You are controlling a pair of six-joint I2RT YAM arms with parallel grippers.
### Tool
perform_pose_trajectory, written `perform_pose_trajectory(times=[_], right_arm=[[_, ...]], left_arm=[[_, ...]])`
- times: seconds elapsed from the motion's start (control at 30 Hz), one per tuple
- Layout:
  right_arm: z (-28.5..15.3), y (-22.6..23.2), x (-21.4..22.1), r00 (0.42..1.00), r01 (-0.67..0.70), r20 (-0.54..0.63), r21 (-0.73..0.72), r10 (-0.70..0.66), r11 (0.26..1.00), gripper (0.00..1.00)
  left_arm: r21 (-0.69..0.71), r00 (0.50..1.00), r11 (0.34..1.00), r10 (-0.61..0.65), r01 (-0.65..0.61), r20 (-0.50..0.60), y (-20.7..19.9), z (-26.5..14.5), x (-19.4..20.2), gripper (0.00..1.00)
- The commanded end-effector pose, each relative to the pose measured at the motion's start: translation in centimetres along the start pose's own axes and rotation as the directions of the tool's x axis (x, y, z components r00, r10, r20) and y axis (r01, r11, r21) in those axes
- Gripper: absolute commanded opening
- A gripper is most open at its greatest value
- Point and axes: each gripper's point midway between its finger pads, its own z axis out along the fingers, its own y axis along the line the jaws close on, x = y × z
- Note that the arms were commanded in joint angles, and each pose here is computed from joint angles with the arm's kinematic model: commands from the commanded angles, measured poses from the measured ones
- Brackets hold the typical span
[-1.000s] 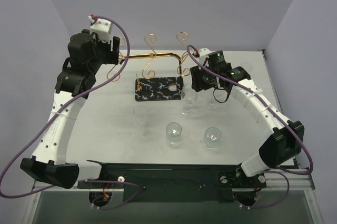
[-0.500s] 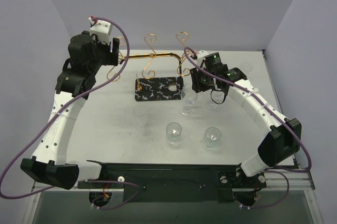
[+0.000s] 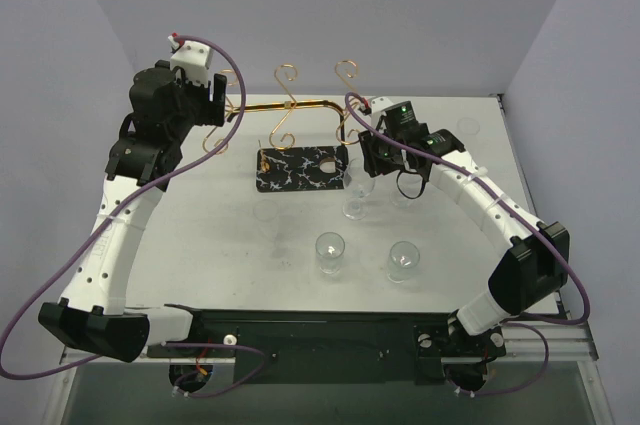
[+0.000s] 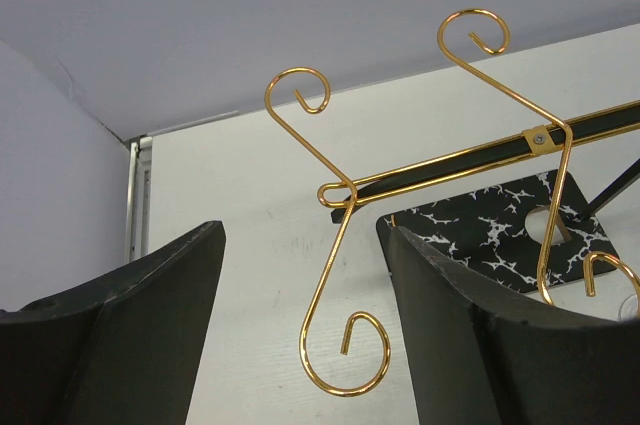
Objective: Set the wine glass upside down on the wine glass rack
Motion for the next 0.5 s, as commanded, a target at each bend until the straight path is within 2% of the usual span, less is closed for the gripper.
perform_pose_trajectory(times=[0.0, 0.47], right_arm=[[0.31, -0.15, 0.06, 1.000, 0.022, -0.005, 0.032, -0.022, 0.999, 0.32], [0.95, -0.43, 0.66, 0.999, 0.017, -0.030, 0.051, -0.015, 0.999, 0.23]], left_arm=[[-0.013, 0.996, 1.000, -0.009, 0.010, 0.089, 0.62, -0.86, -2.30, 0.77], [-0.014, 0.995, 1.000, -0.011, 0.012, 0.095, 0.66, -1.00, -2.27, 0.77]])
